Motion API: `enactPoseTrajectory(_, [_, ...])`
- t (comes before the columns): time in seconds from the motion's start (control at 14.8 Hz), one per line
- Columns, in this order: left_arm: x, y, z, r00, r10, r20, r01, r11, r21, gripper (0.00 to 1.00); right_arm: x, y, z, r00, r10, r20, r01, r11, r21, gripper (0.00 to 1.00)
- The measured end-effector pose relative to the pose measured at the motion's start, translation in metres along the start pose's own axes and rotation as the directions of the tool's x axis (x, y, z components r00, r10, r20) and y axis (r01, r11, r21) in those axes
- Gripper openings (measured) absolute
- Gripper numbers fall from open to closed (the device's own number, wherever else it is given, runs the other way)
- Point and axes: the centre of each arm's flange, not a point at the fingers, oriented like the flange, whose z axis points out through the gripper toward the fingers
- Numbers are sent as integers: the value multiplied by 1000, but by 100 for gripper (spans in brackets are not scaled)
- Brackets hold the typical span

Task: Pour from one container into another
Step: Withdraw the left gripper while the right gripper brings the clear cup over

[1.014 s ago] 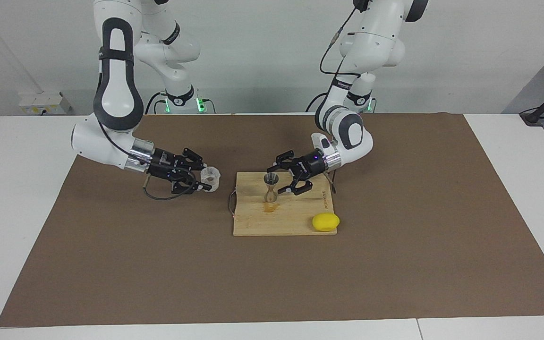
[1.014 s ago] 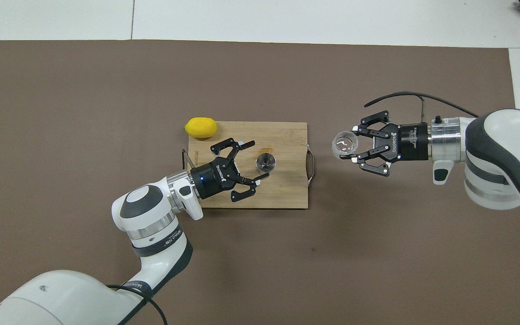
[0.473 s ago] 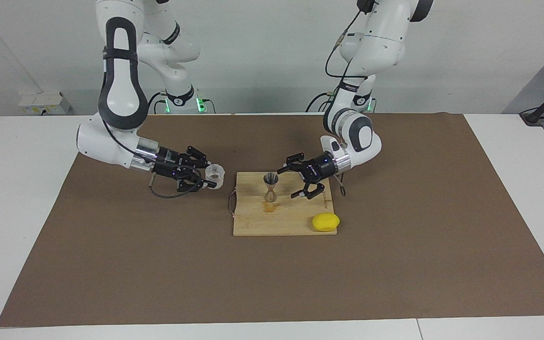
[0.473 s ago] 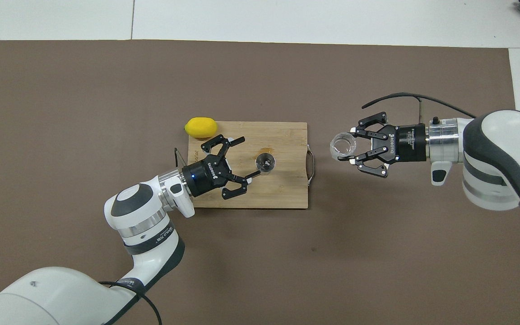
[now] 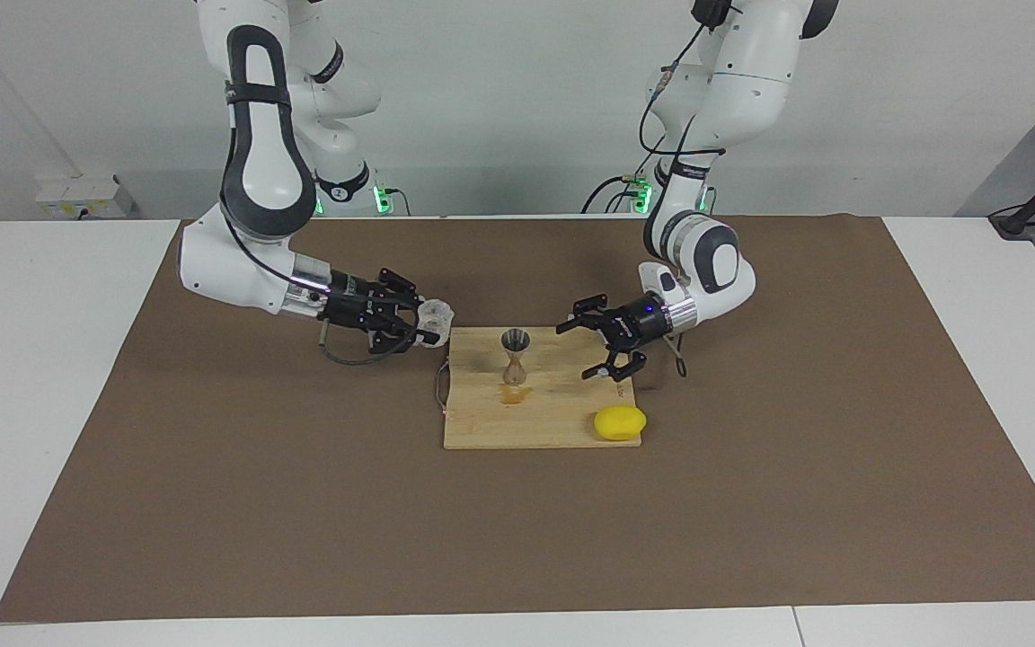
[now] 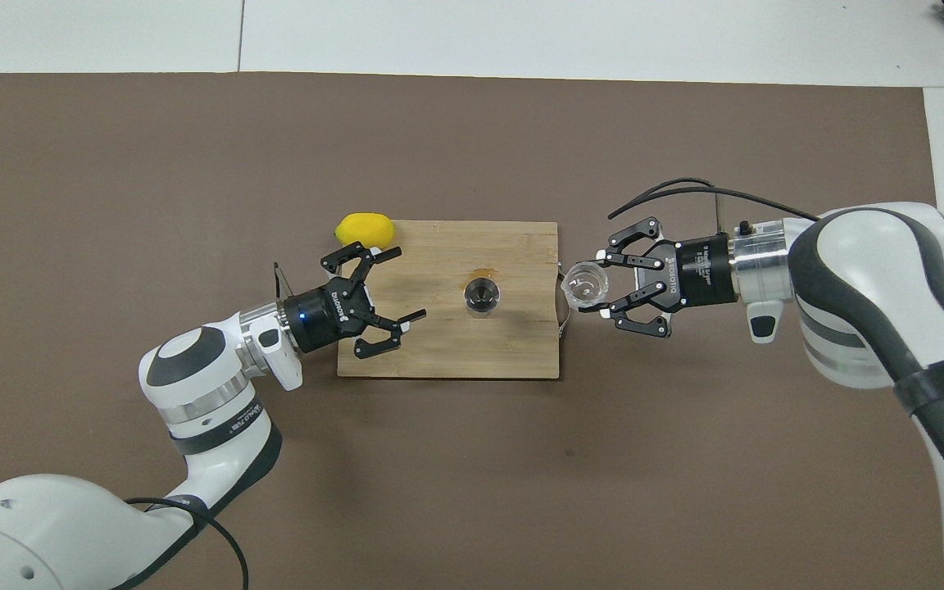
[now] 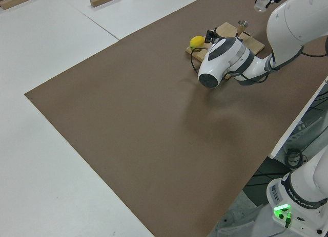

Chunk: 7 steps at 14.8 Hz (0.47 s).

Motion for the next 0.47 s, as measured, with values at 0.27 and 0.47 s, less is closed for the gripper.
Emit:
enactPoseTrajectory(0.27, [-1,-15,-57,999,37,15,-37,998,-52,100,-8,2,12,1000,-9,-29,9,1000,-17,51])
enactPoseTrajectory(0.47, [-3,-20,-101,997,65,31,-60,989,-132,100,-15,5,25,997,-11,-78,9,999,-33,51])
